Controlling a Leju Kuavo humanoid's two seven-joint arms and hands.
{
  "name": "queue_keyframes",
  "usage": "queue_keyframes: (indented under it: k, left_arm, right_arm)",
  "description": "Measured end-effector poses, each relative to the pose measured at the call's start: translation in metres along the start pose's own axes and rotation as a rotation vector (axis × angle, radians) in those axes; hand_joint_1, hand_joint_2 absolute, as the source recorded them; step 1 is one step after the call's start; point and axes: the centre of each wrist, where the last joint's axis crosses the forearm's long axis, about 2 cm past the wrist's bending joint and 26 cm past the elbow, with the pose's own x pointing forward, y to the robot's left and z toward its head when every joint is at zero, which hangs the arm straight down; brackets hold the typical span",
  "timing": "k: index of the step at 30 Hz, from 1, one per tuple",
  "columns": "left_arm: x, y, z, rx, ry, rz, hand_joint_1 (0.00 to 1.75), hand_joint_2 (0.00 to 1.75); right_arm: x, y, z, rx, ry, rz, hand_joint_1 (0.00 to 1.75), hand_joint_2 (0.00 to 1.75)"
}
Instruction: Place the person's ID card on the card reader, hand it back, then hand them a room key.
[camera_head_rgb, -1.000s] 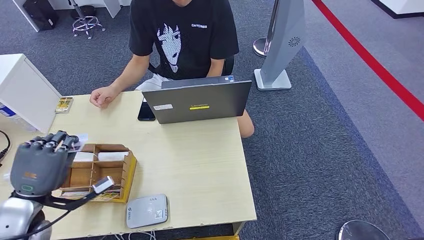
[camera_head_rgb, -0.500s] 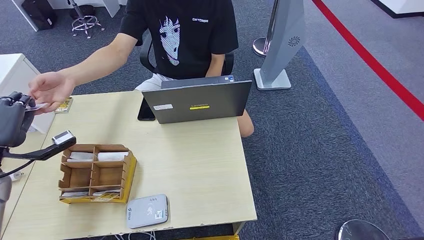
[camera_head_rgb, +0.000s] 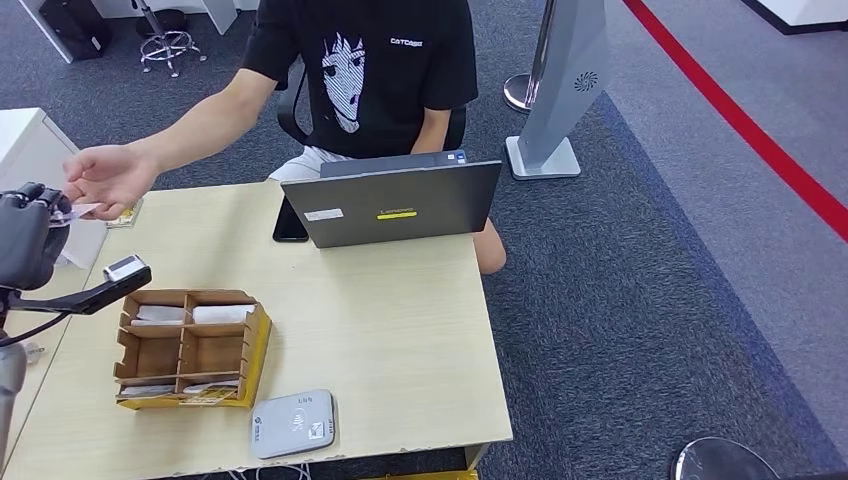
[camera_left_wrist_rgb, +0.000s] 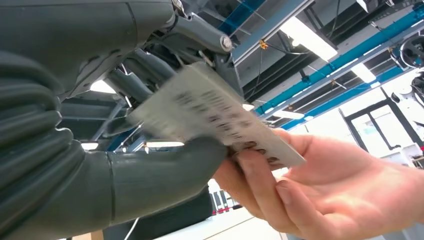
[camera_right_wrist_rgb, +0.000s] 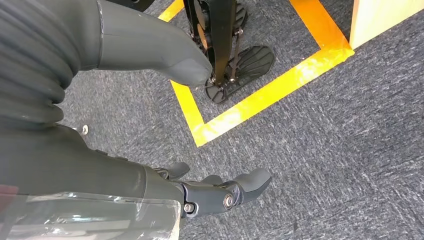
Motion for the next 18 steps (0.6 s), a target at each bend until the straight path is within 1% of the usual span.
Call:
queue_keyframes:
  k: [4, 9, 13, 18]
  left_arm:
    - [0.01, 0.0, 0.005, 0.035, -0.008, 0.019, 0.0, 1.75]
    - [0.03, 0.001, 0.03, 0.098, -0.079, 0.043, 0.0, 1.75]
    - [0.057, 0.002, 0.057, 0.157, -0.153, 0.045, 0.0, 1.75]
    - [0.099, 0.004, 0.087, 0.22, -0.247, 0.037, 0.0, 1.75]
  right_arm:
    - [0.0, 0.0, 0.0, -0.003, -0.019, 0.008, 0.0, 1.75]
    - [0.0, -0.001, 0.0, -0.017, -0.064, 0.027, 0.0, 1.75]
    - [-0.001, -0.001, 0.0, -0.024, -0.079, 0.01, 0.0, 1.75]
    - [-0.003, 0.001, 0.001, -0.034, -0.086, 0.024, 0.0, 1.75]
